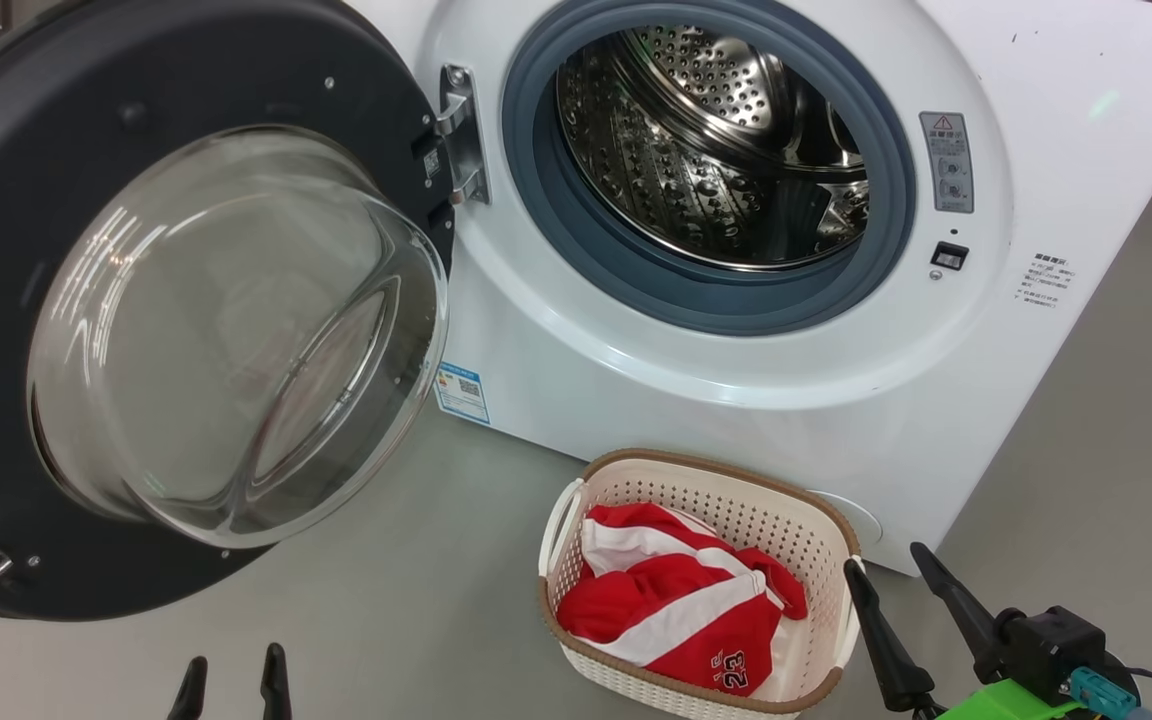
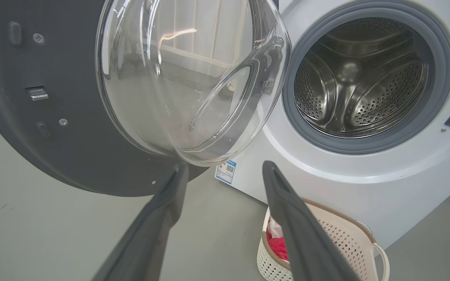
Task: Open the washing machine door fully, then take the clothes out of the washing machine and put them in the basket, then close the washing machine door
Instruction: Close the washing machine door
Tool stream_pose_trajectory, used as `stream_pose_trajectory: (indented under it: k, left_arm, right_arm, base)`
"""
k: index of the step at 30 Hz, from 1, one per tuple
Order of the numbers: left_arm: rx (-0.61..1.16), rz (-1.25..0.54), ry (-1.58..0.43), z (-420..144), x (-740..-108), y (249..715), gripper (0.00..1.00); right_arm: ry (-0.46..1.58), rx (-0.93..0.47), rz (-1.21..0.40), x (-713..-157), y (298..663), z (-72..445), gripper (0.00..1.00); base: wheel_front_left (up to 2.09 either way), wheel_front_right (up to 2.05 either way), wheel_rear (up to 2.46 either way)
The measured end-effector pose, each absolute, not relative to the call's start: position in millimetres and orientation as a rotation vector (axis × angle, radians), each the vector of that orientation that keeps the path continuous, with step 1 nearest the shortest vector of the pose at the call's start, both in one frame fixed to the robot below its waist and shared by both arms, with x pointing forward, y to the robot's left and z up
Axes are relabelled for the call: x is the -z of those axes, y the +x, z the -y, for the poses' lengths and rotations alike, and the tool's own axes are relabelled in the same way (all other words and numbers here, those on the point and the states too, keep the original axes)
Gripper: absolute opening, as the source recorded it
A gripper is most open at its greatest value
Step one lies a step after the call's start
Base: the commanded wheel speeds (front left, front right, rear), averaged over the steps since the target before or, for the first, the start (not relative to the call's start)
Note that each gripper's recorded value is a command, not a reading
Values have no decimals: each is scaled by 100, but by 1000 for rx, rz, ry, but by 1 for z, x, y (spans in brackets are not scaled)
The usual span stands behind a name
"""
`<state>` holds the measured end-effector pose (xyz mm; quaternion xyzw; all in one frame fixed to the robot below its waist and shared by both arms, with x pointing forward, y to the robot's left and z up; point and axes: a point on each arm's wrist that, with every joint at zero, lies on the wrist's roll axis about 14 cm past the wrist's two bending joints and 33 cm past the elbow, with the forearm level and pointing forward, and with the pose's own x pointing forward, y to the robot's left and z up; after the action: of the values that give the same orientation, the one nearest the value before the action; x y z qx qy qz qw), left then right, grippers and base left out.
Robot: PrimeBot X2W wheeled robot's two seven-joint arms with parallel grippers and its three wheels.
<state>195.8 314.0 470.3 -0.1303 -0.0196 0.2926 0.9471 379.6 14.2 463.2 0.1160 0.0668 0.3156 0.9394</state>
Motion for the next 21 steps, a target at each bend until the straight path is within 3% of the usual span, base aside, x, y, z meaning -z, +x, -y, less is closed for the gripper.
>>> stream_pose_trajectory:
  k: [8,9,10,12,21]
  left_arm:
    - [-600,57,-273,-315,-475,197,100]
    - [-598,59,-273,-315,-475,197,84]
    - [-593,65,-273,-315,-477,198,44]
    - [-589,87,-268,-317,-483,199,0]
    - [-613,367,-89,-362,-581,205,0]
  right_arm:
    - [242,-643,-136,-464,379,-14,100]
    - [242,-641,-136,-464,379,-13,100]
    - [242,-639,-135,-464,380,-13,100]
    - [243,-633,-134,-464,380,-11,100]
    - [260,-607,-134,-463,385,-6,100]
  base:
    - [0,0,0]
    - [0,0,0]
    - [0,0,0]
    - [0,0,0]
    - [0,0,0]
